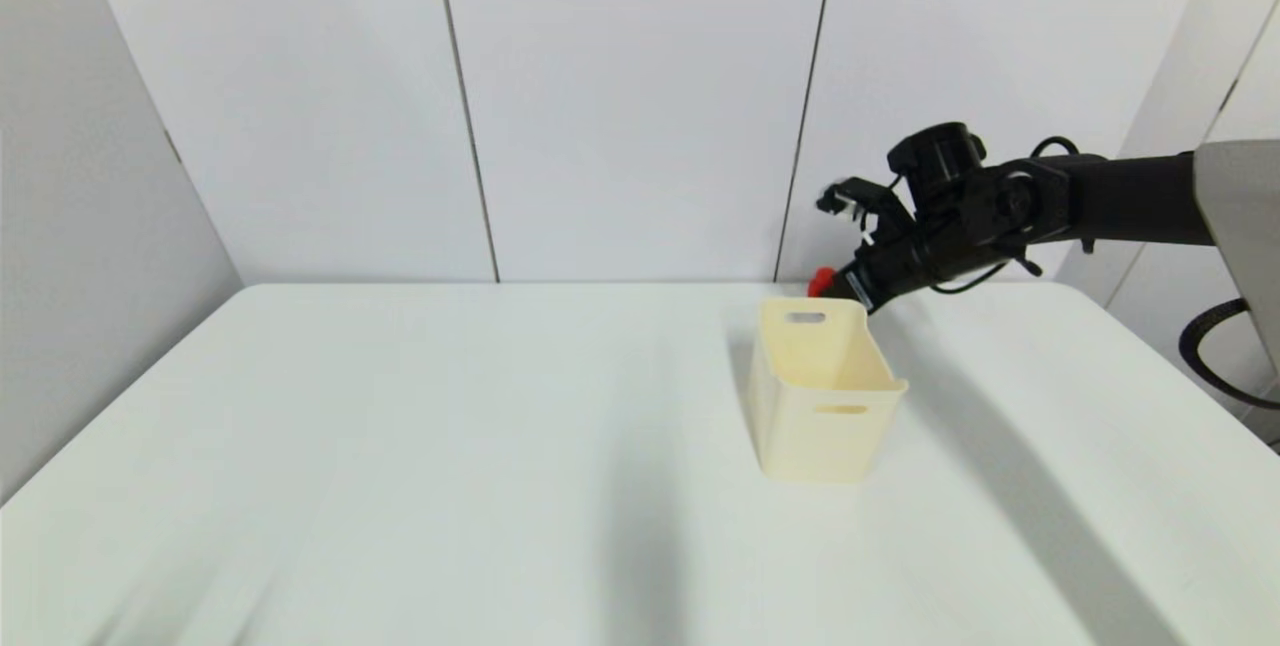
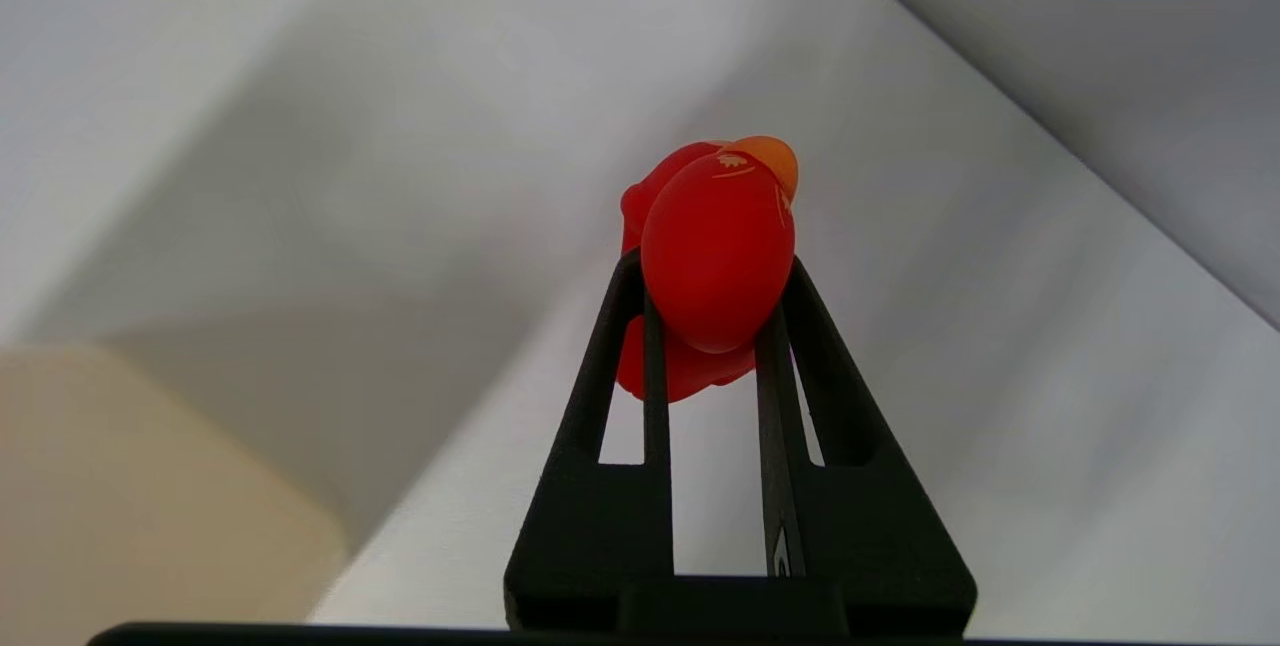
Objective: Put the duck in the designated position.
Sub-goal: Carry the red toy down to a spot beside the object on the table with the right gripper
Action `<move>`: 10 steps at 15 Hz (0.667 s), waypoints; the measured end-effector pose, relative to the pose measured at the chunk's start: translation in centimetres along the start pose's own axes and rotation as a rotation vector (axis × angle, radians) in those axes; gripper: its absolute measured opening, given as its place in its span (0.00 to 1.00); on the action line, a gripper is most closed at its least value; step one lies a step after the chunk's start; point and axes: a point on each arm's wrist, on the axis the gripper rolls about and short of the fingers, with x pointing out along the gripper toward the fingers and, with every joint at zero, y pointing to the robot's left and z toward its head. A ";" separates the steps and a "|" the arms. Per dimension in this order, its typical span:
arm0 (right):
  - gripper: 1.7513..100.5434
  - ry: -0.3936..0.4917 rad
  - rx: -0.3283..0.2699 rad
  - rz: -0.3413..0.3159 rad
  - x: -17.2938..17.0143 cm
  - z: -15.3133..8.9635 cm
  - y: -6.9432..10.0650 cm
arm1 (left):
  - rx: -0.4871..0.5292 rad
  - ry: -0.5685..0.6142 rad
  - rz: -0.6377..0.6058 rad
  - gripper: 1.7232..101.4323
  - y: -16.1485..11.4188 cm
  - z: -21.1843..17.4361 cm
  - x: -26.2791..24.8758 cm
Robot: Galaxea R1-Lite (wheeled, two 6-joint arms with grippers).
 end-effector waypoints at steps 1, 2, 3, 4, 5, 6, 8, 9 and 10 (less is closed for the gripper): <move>0.14 -0.002 -0.014 0.015 0.2 -0.1 0.1 | 0.000 0.000 0.000 0.96 0.0 0.0 0.0; 0.14 0.005 -0.025 0.020 0.3 -0.3 0.0 | 0.000 0.000 0.000 0.96 0.0 0.0 0.0; 0.14 0.010 -0.035 0.020 0.4 -0.5 -0.2 | 0.000 0.000 0.000 0.96 0.0 0.0 0.0; 0.14 0.013 -0.048 0.019 0.5 -0.6 -0.4 | 0.000 0.000 0.000 0.96 0.0 0.0 0.0; 0.14 0.013 -0.062 0.024 0.6 -0.8 -0.6 | 0.000 0.000 0.000 0.96 0.0 0.0 0.0; 0.14 0.007 -0.083 0.037 0.7 -1.0 -0.8 | 0.000 0.000 0.000 0.96 0.0 0.0 0.0; 0.14 -0.013 -0.116 0.076 0.8 -1.3 -1.1 | 0.000 0.000 0.000 0.96 0.0 0.0 0.0; 0.14 -0.022 -0.134 0.093 0.9 -1.4 -1.2 | 0.000 0.000 0.000 0.96 0.0 0.0 0.0; 0.14 -0.033 -0.146 0.107 1.1 -1.5 -1.3 | 0.001 0.000 0.000 0.96 0.0 0.0 0.0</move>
